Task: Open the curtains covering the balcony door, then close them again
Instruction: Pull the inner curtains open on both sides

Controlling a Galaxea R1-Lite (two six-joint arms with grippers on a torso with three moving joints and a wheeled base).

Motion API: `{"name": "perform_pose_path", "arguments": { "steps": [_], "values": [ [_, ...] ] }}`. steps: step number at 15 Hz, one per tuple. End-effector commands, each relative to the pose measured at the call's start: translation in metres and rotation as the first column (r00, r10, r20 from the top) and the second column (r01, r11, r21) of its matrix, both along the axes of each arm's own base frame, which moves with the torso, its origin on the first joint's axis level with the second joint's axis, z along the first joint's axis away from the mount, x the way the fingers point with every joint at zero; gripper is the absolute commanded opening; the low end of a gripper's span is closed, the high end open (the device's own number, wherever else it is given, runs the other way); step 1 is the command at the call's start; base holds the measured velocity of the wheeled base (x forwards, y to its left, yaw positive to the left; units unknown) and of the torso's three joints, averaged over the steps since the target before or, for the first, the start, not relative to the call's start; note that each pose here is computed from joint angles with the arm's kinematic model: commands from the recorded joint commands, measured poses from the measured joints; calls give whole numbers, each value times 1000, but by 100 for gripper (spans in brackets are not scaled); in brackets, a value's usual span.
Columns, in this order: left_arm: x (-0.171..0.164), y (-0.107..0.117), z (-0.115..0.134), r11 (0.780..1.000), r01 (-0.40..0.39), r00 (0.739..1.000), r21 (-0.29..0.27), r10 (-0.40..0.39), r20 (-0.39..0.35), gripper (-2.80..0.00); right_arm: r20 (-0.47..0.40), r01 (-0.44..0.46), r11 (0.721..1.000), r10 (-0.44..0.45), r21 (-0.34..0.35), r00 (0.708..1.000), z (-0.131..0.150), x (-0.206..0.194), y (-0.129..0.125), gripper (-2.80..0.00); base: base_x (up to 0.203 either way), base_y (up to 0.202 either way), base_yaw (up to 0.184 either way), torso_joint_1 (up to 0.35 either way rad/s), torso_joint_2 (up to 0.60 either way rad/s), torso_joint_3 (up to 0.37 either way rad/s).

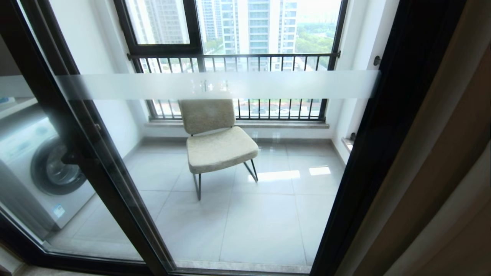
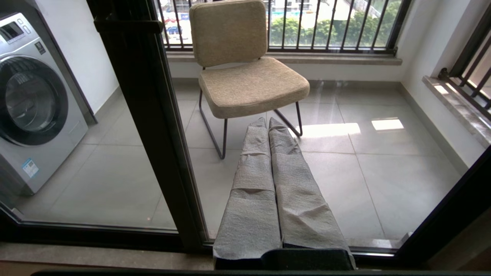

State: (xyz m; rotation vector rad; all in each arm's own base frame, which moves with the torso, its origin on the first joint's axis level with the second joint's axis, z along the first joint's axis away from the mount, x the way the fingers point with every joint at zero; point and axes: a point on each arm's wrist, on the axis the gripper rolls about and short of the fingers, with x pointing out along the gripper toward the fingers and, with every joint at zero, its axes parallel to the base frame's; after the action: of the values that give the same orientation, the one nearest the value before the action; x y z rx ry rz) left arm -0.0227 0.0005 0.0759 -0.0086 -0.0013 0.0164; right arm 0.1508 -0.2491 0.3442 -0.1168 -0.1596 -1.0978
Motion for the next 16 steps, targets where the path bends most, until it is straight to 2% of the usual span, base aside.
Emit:
{"name": "perform_pose_path", "arguments": {
  "steps": [1, 3, 5, 7, 12, 16],
  "values": [
    [0, 0, 0, 1000, 0, 1000, -1, 0, 0, -280, -4, -42, 999, 42, -12, 999, 3, -2, 6, -280, 0, 0, 0, 0, 0, 0],
    [0, 0, 0, 1000, 0, 1000, -1, 0, 2, -280, -18, -145, 989, 144, -40, 989, 7, -8, 21, -280, 0, 0, 0, 0, 0, 0],
    [0, 0, 0, 1000, 0, 1000, -1, 0, 0, -280, -28, -208, 977, 207, -47, 978, 8, -16, 38, -280, 0, 0, 0, 0, 0, 0],
    [0, 0, 0, 1000, 0, 1000, -1, 0, 0, -280, -41, -293, 954, 291, -57, 956, 7, -23, 57, -280, 0, 0, 0, 0, 0, 0],
    [0, 0, 0, 1000, 0, 1000, -1, 0, 0, -280, -54, -500, 862, 497, -86, 866, 7, -21, 106, -280, 0, 0, 0, 0, 0, 0],
    [0, 0, 0, 1000, 0, 1000, -1, 0, 0, -280, -55, -628, 774, 625, -87, 778, 9, -8, 133, -280, 0, 0, 0, 0, 0, 0]
  ]
}}
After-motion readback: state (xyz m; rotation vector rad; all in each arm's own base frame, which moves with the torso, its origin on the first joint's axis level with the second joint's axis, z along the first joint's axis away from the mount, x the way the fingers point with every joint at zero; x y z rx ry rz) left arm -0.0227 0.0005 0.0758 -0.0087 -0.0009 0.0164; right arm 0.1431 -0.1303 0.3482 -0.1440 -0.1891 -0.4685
